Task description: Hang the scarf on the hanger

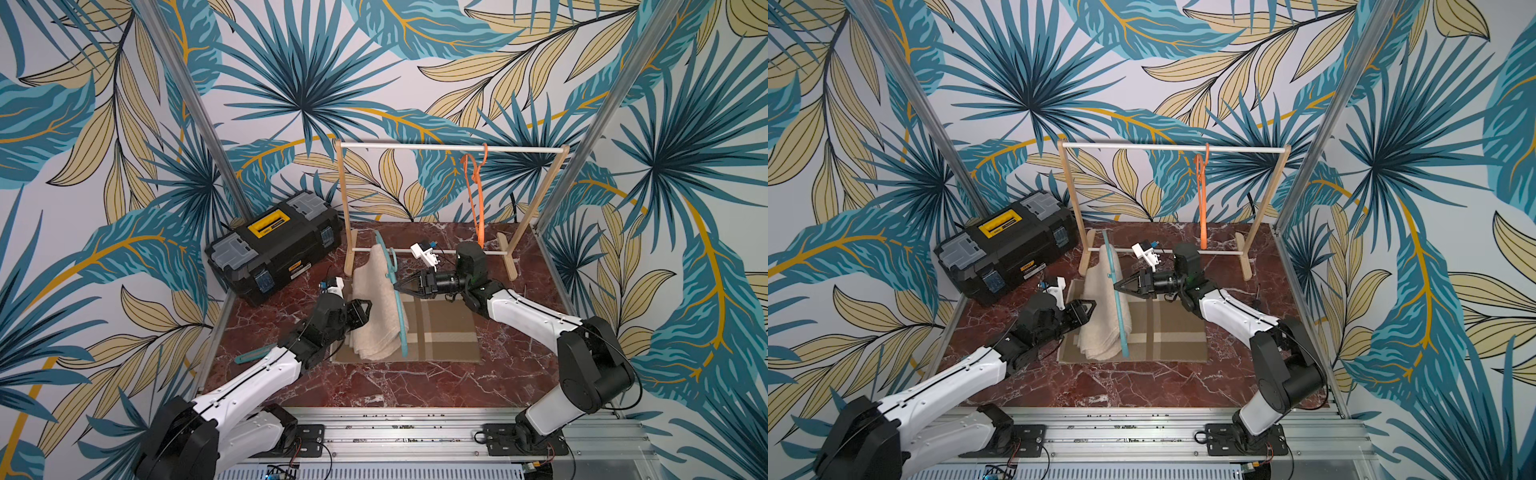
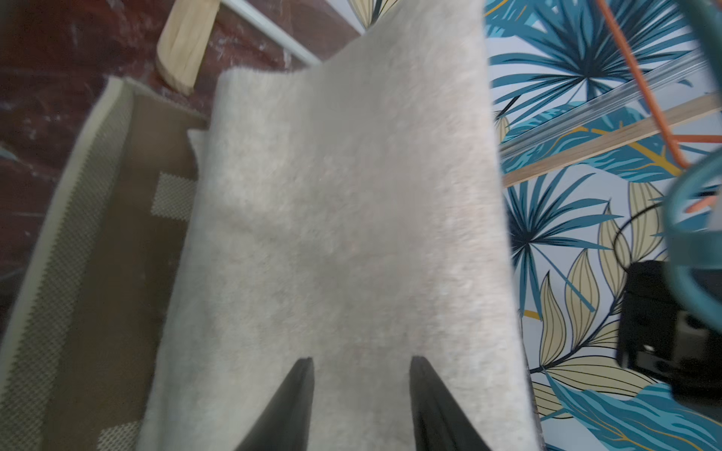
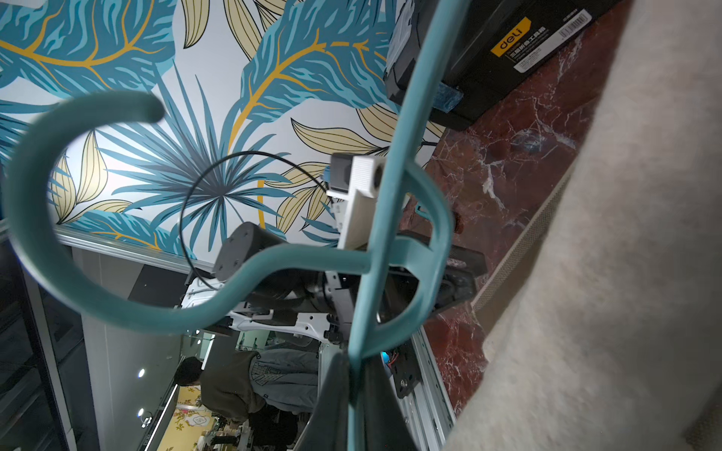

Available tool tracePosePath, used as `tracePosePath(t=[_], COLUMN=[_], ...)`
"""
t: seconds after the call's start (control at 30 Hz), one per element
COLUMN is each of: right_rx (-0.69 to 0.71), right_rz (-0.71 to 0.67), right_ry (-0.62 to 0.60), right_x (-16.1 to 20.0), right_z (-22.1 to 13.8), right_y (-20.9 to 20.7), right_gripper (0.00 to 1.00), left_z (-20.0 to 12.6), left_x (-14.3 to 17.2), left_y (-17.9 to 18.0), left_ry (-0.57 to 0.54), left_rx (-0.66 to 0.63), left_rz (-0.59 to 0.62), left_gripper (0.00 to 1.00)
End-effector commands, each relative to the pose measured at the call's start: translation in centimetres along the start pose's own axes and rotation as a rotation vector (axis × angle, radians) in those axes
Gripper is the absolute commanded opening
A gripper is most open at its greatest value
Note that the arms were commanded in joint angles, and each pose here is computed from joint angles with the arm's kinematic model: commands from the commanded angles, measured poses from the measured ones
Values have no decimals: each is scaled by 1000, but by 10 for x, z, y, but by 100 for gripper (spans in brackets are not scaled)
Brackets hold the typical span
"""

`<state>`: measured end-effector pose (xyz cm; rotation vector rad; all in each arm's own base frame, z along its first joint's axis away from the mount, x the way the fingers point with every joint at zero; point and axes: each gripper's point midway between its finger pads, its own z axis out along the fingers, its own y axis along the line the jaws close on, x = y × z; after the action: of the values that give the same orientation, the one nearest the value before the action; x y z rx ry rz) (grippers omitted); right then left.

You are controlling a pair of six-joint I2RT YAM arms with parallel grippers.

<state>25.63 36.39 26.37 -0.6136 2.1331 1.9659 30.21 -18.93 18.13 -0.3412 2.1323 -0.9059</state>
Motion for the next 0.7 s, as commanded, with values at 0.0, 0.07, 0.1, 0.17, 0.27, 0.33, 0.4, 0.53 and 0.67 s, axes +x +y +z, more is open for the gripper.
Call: tracePosePath(t=[0.0, 0.07, 0.1, 0.17, 0.27, 0.33, 0.4, 0.53, 0.67], right_rx=[16, 29, 41, 58, 77, 79, 75, 72, 70], right_rz=[-25, -12, 9, 23, 33, 31, 26, -12, -26], right_ry=[-13, -26, -30, -55, -88, -114, -138, -175, -170], right_x=[-10, -18, -20, -31, -46, -57, -68, -84, -82], right_z=[4, 4, 4, 3, 2, 2, 2, 1, 2], right_y=[22, 30, 31, 40, 51, 58, 67, 84, 90], right_gripper=[0, 0, 0, 0, 0, 0, 0, 0, 0], left_z=[-34, -51, -59, -73, -91, -95, -95, -89, -86], left_x=[-19, -30, -34, -37, -37, -33, -26, -20, -27], left_y=[-20, -40, -51, -67, -92, -104, -108, -107, -118], left_ry=[-18, -22, -19, -4, 2, 18, 29, -4, -63], left_rx=[-19, 16, 28, 43, 66, 78, 65, -16, -37], left_rz=[102, 146, 173, 228, 318, 362, 395, 442, 464], left_gripper=[45, 43, 42, 42, 45, 51, 60, 71, 76])
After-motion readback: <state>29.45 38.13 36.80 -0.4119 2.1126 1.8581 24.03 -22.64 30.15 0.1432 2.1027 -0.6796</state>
